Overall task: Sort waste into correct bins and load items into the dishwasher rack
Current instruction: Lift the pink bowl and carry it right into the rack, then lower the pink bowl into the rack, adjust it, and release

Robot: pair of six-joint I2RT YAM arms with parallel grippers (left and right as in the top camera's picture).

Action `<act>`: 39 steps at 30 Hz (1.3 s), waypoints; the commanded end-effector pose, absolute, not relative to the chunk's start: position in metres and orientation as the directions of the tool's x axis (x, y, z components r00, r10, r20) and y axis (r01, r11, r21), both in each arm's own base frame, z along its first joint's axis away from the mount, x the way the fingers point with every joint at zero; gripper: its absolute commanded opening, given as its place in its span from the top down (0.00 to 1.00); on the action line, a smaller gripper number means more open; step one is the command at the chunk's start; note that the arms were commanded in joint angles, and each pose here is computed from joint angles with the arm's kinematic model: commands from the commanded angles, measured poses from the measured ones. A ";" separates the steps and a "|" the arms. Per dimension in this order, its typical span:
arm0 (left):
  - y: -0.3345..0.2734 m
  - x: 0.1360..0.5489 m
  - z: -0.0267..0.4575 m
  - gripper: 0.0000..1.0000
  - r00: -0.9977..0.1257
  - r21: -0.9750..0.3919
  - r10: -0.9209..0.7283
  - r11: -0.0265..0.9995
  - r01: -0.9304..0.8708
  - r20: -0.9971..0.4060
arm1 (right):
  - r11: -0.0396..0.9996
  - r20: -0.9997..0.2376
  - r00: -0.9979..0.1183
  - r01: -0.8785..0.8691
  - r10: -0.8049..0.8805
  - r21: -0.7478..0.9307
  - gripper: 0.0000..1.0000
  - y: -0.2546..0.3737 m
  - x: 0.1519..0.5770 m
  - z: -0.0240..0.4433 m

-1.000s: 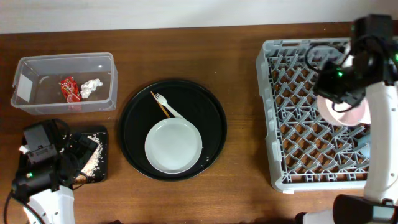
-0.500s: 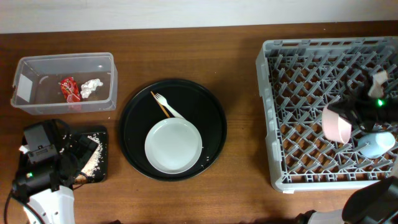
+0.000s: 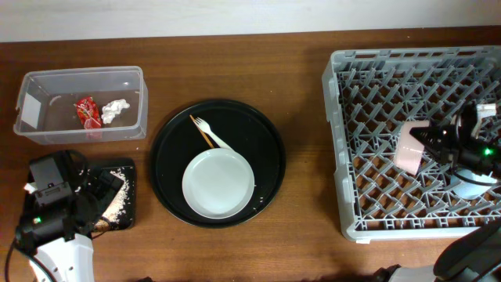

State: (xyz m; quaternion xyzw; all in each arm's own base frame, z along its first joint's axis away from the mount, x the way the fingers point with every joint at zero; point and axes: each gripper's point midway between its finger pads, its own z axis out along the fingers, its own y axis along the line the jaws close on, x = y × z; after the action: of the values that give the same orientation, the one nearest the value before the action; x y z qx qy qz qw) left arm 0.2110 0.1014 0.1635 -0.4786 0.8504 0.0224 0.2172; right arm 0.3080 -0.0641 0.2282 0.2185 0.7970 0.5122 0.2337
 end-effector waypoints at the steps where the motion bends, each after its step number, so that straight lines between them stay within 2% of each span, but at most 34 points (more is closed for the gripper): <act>1: 0.105 0.213 0.172 0.01 -0.424 -0.184 -0.807 0.529 -0.828 -0.412 | 0.385 -0.175 -0.812 0.066 0.556 0.921 0.96 -0.053 0.308 0.224; 9: 0.105 0.213 0.172 0.01 -0.424 -0.183 -0.807 0.529 -0.828 -0.412 | 0.405 -0.157 -0.818 0.100 0.553 0.909 0.96 -0.058 0.309 0.191; 12: 0.105 0.213 0.172 0.01 -0.424 -0.184 -0.807 0.529 -0.828 -0.412 | 0.460 -0.158 -0.827 0.133 0.540 0.878 0.96 -0.064 0.308 0.178; 20: 0.105 0.213 0.172 0.01 -0.424 -0.183 -0.807 0.529 -0.828 -0.412 | 0.551 -0.066 -0.813 0.330 0.578 0.767 0.94 -0.085 0.299 0.145; 21: 0.105 0.213 0.172 0.01 -0.424 -0.183 -0.807 0.529 -0.828 -0.412 | 0.556 -0.059 -0.807 0.349 0.587 0.755 0.91 -0.087 0.299 0.143; 24: 0.105 0.213 0.172 0.01 -0.424 -0.184 -0.807 0.529 -0.828 -0.412 | 0.557 -0.068 -0.796 0.358 0.602 0.749 0.85 -0.092 0.303 0.142; 28: 0.105 0.213 0.172 0.01 -0.424 -0.184 -0.807 0.529 -0.828 -0.412 | 0.573 -0.106 -0.785 0.346 0.611 0.743 0.85 -0.100 0.311 0.152; 33: 0.105 0.213 0.172 0.01 -0.424 -0.183 -0.807 0.529 -0.828 -0.412 | 0.630 -0.112 -0.752 0.450 0.649 0.633 0.85 -0.125 0.311 0.155; 39: 0.105 0.213 0.172 0.01 -0.424 -0.183 -0.807 0.529 -0.828 -0.412 | 0.632 -0.101 -0.732 0.499 0.673 0.593 0.83 -0.132 0.308 0.157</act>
State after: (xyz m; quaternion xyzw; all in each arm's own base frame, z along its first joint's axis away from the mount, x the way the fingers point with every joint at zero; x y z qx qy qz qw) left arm 0.2110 0.1014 0.1635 -0.4786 0.8504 0.0224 0.2172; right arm 0.3119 -0.1189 0.1609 0.3115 0.8801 0.3164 0.1682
